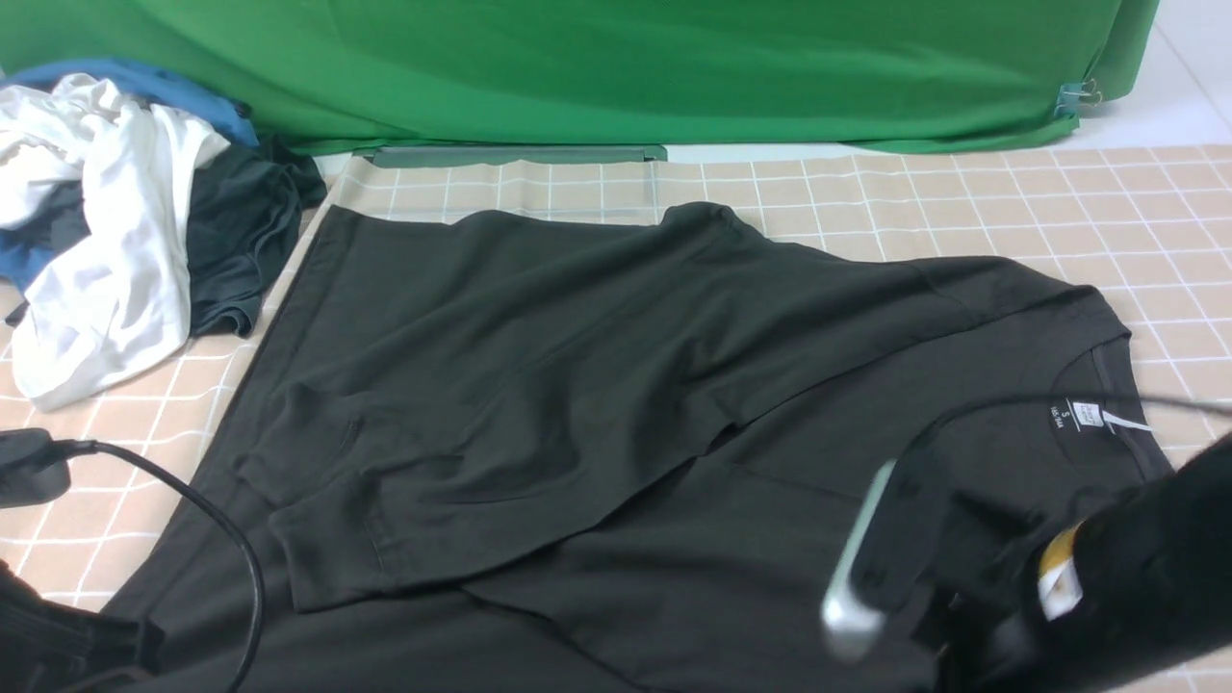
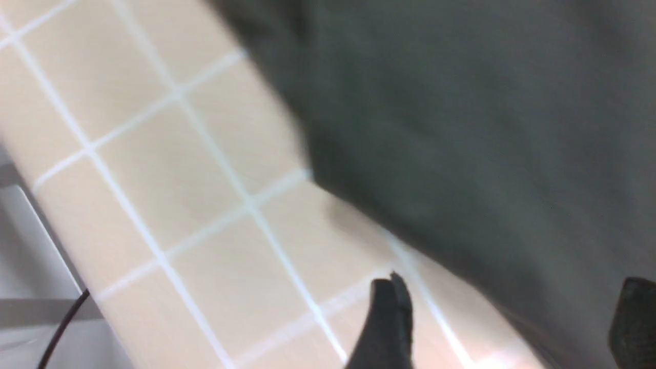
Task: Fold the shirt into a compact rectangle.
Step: 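Grasp the near edge of the shirt at its hem and shoulder corners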
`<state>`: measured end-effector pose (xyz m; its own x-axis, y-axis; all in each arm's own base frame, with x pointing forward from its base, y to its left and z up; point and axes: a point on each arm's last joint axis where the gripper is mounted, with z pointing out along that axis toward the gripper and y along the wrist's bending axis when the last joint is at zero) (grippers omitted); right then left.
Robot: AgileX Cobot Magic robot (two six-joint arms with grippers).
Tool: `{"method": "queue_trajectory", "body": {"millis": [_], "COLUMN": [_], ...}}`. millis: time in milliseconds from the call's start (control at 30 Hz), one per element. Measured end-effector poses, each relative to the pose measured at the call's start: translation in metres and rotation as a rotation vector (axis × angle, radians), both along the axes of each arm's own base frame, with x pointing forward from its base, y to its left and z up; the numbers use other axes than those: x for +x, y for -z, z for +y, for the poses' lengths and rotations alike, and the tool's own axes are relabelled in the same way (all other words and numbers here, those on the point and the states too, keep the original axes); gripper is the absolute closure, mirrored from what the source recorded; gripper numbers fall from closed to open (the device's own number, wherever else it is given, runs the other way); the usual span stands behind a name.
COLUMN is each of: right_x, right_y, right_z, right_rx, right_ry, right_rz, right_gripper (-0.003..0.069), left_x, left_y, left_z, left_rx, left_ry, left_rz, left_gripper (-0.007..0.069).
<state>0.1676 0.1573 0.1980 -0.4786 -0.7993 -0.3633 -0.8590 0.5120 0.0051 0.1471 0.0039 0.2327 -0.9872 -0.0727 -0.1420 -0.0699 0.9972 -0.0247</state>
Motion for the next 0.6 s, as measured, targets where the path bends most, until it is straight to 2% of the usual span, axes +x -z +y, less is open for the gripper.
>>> {"method": "queue_trajectory", "body": {"millis": [200,433,533,600], "right_x": [-0.008,0.001,0.003,0.003], "right_y": [0.027,0.047,0.047,0.047], "right_z": [0.029,0.036,0.039,0.039], "right_rx": [-0.022,-0.059,-0.065,-0.067], "right_ry": [-0.116,-0.151,-0.164,-0.175], "right_rz": [-0.022,-0.053,-0.065,-0.076], "right_gripper": [0.0075,0.0081,0.0149,0.0267], "left_x": [0.000,0.001,0.002,0.002], "left_y": [0.000,0.000,0.000,-0.001], "left_z": [-0.001,-0.002,-0.003,-0.004], "left_rx": [-0.013,-0.019,-0.034,-0.048], "left_ry": [-0.004,-0.003,-0.009,-0.015], "left_rz": [-0.003,-0.008,-0.021,-0.025], "left_gripper": [0.0606,0.0606,0.0606,0.0606]}}
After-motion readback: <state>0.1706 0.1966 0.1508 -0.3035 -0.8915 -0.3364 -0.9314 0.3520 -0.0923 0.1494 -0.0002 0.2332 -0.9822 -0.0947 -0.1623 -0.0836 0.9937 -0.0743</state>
